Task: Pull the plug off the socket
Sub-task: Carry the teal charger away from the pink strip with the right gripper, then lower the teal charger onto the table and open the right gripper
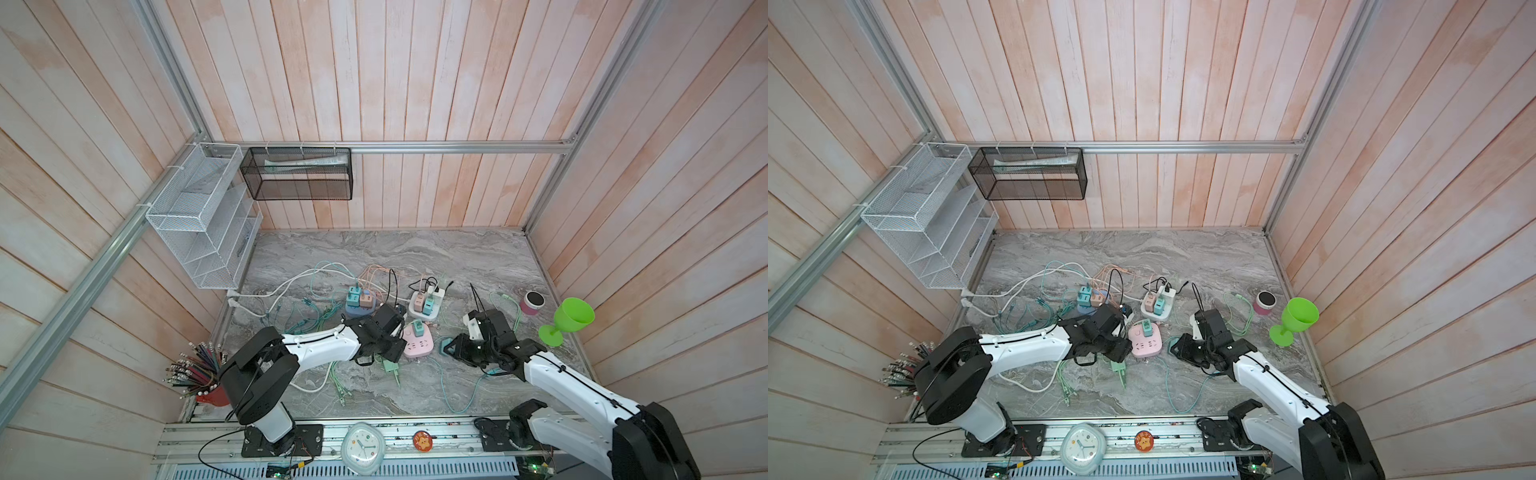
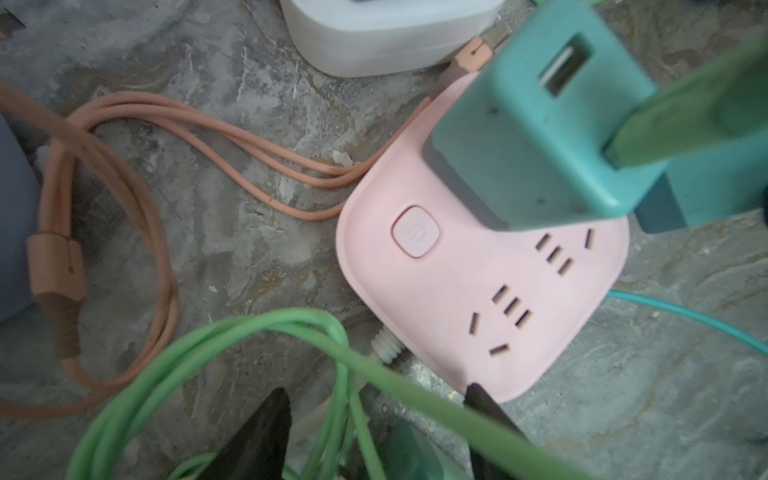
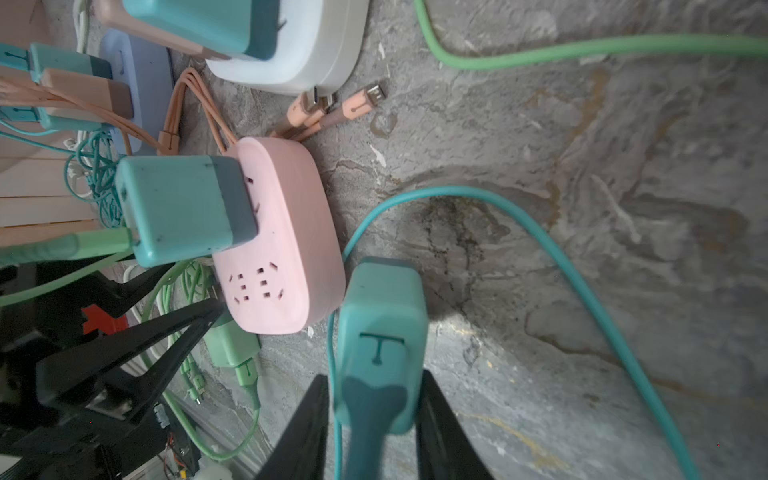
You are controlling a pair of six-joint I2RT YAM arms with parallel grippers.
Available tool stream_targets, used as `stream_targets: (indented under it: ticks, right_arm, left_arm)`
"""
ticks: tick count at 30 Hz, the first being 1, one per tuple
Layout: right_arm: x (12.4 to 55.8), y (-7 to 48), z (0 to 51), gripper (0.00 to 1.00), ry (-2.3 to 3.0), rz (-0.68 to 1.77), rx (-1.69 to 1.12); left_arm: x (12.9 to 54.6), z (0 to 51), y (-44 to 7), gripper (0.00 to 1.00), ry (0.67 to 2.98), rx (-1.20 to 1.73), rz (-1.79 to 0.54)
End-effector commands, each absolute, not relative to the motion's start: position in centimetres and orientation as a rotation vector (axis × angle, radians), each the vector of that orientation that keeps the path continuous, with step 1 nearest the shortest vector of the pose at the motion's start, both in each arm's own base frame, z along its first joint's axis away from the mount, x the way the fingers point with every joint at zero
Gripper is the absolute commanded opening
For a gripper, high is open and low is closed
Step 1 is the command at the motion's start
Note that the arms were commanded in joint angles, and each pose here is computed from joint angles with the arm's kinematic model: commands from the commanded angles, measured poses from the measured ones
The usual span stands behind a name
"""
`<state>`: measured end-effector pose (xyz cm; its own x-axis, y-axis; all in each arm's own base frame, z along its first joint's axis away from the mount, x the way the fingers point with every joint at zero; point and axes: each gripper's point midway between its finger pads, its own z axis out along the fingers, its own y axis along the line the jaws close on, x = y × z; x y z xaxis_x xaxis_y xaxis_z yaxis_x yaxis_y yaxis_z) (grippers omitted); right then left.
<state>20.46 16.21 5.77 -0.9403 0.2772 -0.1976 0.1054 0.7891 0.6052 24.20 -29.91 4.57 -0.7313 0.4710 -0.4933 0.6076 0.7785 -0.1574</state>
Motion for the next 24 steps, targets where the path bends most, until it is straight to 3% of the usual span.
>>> stream_targets:
  ticks: [1,9,24]
  right_arm:
    - [19.9,16.1,5.5,0.42,2.716,0.992,0.328]
    - [19.7,16.1,7.4,0.46,2.68,1.064,0.347]
    - [19.0,16.9,11.4,0.4,2.576,1.213,0.349]
  left_arm:
    - [24.6,5.5,-30.8,0.69,2.502,0.807,-0.475]
    - [24.5,5.6,-30.9,0.69,2.499,0.807,-0.484]
    - [24.7,5.7,-31.0,0.69,2.494,0.8,-0.483]
